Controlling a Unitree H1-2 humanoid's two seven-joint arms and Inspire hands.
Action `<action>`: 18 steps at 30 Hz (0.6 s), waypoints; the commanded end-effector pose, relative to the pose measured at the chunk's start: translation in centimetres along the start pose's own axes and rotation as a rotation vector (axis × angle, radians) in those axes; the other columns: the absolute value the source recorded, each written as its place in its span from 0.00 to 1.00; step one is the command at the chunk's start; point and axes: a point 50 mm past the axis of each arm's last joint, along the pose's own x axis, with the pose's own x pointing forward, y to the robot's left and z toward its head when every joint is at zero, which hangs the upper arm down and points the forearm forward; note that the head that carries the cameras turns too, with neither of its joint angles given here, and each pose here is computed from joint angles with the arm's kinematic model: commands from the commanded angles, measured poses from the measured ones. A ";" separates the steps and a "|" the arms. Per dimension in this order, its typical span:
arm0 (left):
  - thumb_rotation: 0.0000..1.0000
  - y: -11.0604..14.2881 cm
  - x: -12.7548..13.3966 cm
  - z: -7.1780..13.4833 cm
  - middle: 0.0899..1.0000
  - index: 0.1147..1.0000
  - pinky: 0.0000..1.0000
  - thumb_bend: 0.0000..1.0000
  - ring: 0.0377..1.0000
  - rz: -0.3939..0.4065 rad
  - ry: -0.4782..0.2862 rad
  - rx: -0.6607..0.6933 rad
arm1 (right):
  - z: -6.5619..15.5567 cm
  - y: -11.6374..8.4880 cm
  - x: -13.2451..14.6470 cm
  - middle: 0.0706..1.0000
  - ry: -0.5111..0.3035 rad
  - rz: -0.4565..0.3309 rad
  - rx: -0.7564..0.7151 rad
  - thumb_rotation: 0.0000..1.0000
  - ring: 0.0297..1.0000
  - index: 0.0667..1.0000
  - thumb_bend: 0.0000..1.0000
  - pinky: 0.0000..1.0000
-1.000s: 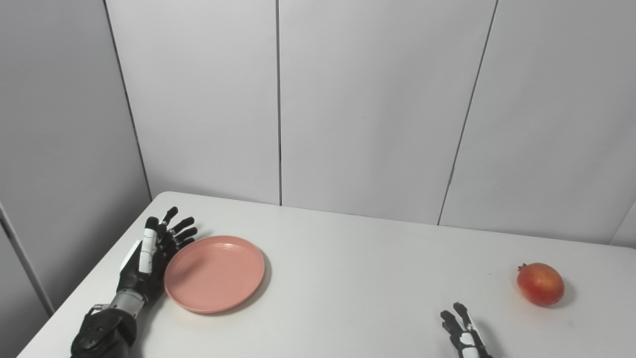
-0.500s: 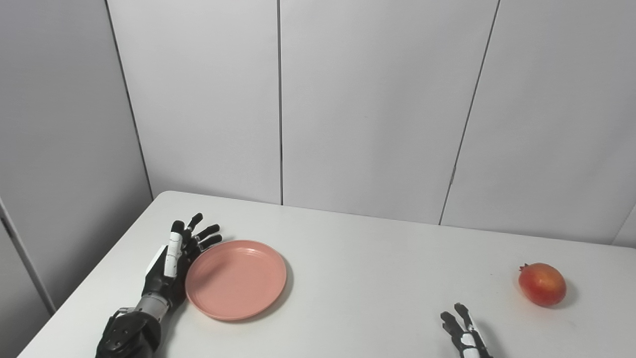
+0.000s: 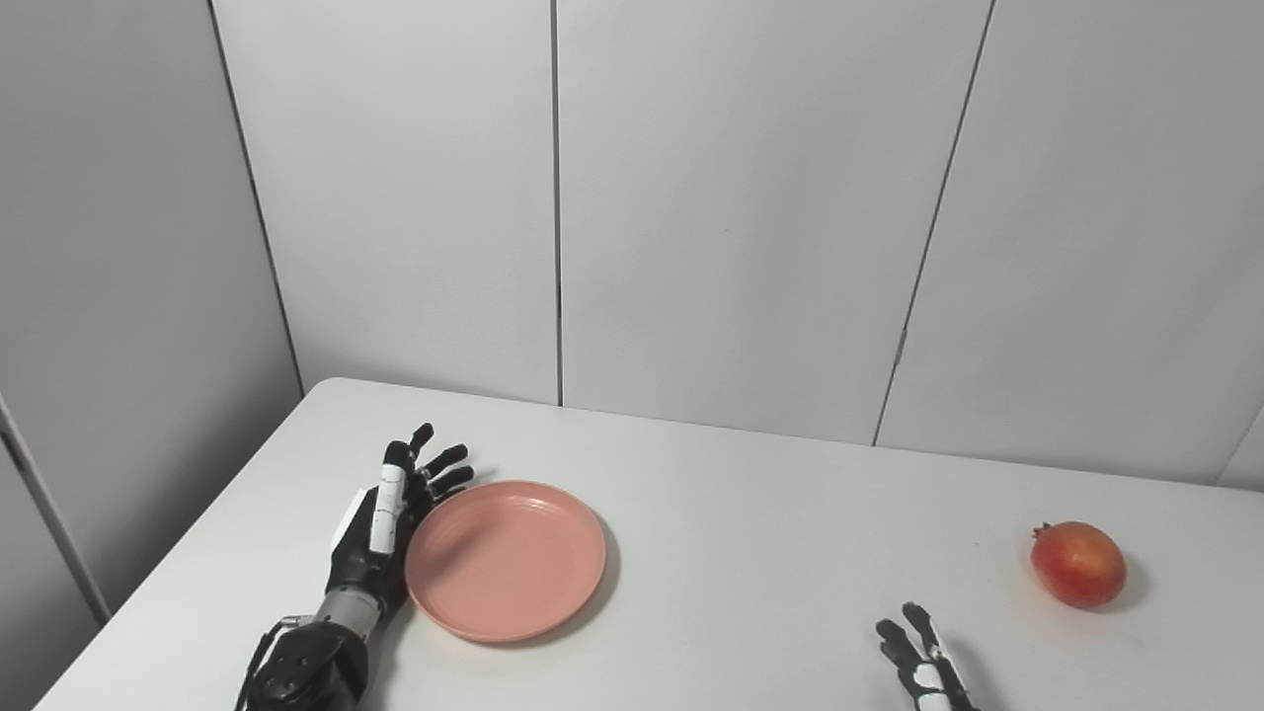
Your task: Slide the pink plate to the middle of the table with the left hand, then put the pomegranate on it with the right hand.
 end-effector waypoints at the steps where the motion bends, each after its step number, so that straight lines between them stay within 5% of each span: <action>1: 1.00 -0.9 0.7 0.6 0.86 0.98 0.83 1.00 0.81 -0.002 0.001 -0.003 | -1.1 0.5 -1.6 0.88 0.090 -0.004 0.008 1.00 0.93 0.95 0.74 1.00; 18: 1.00 -3.4 0.0 1.4 0.85 0.98 0.84 1.00 0.83 -0.026 0.059 -0.002 | 0.0 2.5 -0.7 0.87 0.081 -0.005 0.008 1.00 0.91 0.94 0.78 0.98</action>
